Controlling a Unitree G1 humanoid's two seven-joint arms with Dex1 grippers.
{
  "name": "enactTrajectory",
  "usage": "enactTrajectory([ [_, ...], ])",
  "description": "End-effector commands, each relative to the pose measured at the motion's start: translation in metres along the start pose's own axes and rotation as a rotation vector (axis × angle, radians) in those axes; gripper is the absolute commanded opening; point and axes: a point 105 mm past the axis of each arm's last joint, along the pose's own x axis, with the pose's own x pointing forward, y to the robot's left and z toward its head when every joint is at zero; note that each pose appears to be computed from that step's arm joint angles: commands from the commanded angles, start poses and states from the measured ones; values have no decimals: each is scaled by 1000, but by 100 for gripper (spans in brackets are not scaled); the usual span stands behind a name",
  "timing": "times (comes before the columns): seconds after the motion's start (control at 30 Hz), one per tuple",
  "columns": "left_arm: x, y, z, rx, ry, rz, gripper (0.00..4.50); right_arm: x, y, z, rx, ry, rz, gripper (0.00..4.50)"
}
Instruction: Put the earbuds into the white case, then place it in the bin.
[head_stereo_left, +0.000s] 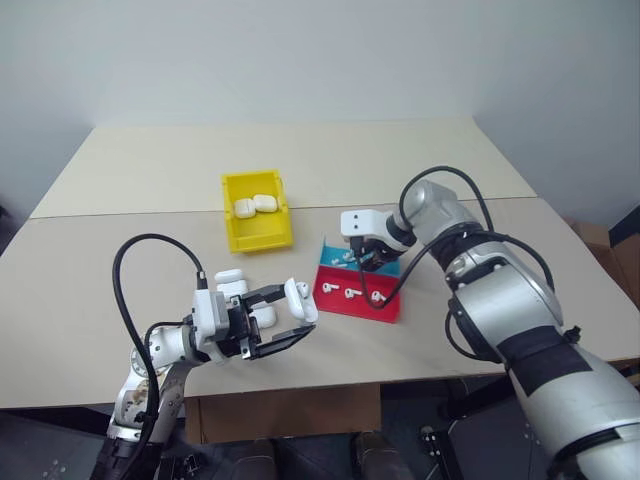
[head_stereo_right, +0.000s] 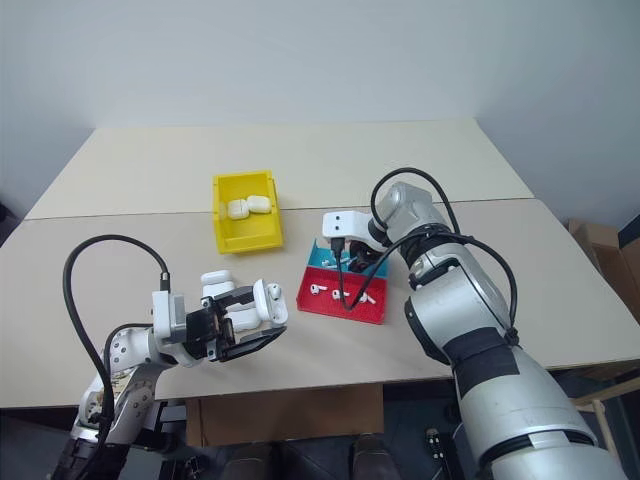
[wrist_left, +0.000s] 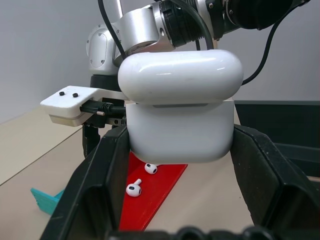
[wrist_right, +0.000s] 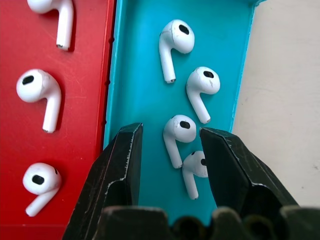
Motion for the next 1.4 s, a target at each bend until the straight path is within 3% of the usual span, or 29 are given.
enactTrajectory([
  [0.03,3,-1,8,45,-20,-9,278,-12,-9,10,25,-37,-39,226],
  [0.27,2,-2,8,45,-14,-1,278,-10,-9,5,38,-20,-50,226],
  [0.37,2,-2,8,45,-13,0,278,-9,-10,4,39,-16,-55,179],
  [1.4,-1,-4,9,48,2,6,278,0,-7,-11,132,-27,-72,179],
])
